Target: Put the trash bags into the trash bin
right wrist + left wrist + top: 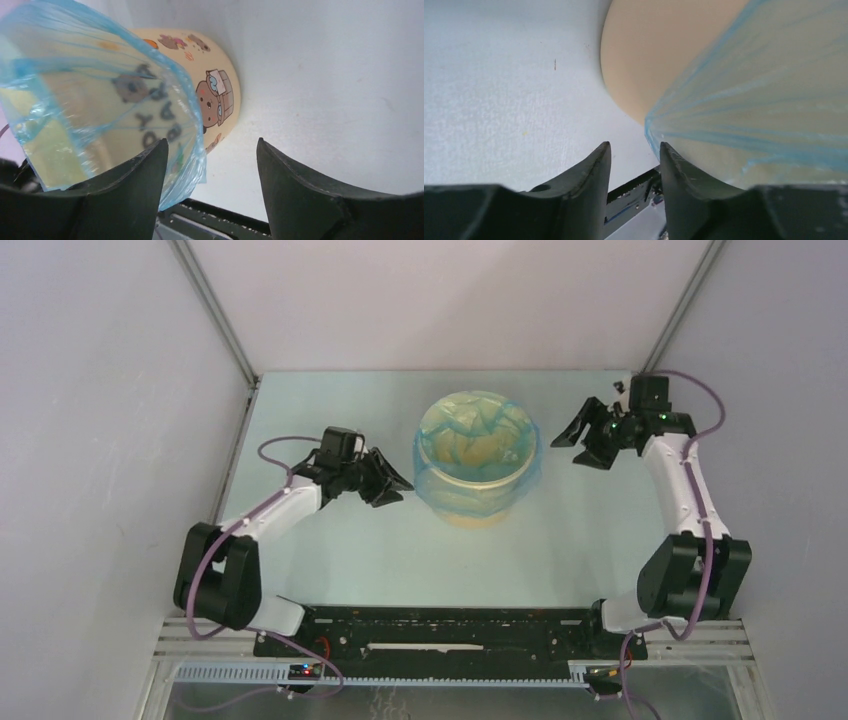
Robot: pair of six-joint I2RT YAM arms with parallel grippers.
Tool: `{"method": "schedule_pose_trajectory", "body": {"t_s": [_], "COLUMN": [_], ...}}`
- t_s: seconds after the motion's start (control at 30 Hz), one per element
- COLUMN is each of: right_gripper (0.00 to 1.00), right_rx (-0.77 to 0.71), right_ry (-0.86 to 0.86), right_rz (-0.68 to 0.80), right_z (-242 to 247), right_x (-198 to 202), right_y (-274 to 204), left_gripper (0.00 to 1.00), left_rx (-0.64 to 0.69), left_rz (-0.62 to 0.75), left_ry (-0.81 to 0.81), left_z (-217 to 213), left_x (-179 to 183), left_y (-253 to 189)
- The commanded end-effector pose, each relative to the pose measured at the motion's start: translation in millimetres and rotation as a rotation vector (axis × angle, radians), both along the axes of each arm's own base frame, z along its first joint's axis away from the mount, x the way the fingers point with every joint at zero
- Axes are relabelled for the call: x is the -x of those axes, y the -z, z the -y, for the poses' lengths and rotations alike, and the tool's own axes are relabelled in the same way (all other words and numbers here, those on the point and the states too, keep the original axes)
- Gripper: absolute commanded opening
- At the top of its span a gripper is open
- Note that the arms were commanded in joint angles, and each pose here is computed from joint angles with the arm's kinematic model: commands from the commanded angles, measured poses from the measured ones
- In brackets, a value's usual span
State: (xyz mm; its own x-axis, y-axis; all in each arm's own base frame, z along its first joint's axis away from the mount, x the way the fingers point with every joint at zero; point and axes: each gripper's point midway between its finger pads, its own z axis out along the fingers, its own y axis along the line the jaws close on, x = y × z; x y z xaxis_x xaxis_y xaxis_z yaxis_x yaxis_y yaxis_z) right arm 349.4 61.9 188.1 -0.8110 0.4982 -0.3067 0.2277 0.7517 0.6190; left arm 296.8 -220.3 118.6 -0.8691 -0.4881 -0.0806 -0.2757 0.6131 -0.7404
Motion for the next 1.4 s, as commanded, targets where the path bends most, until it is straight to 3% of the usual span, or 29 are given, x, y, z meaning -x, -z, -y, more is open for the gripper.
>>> {"method": "schedule_pose_trajectory", "body": {"t_s": [0.0,0.13,0.33,0.53,0.67,0.77,1.03,1.37], "right_gripper": [0.75,0.78,0.75,0.75,0.53,0.48,0.49,0.53], "right_rx": [0.221,0.277,0.329,0.432,0.442,0.446,0.457,0.524], "right_ry": [0.059,0.016,-0.289,-0.487,-0.547,-0.557,-0.500,-0.501], "right_rz": [0.061,0.202,0.358,0.301,0.246,0.220,0.230,0.169], "right_z": [33,16,-94,-171,-195,-201,-200,-198], "right_x": [16,9,1,-1,-7,-8,-14,-28], "right_y": [-51,-107,-138,-90,-47,-16,63,120], "left_gripper": [0.49,0.62,0.67,0.70,0.70,0.68,0.64,0.63], "left_rx": [-0.098,-0.111,-0.071,0.019,0.087,0.158,0.211,0.187], "left_rz": [0.124,0.166,0.179,0.175,0.170,0.135,0.084,0.044], "left_ry": [0.048,0.037,0.031,0.016,-0.001,-0.010,-0.013,0.008], "left_z": [-18,-27,-28,-14,-3,9,30,41], "left_x": [3,5,-1,-10,-18,-24,-32,-26], "left_y": [-34,-48,-62,-72,-78,-74,-64,-50]}}
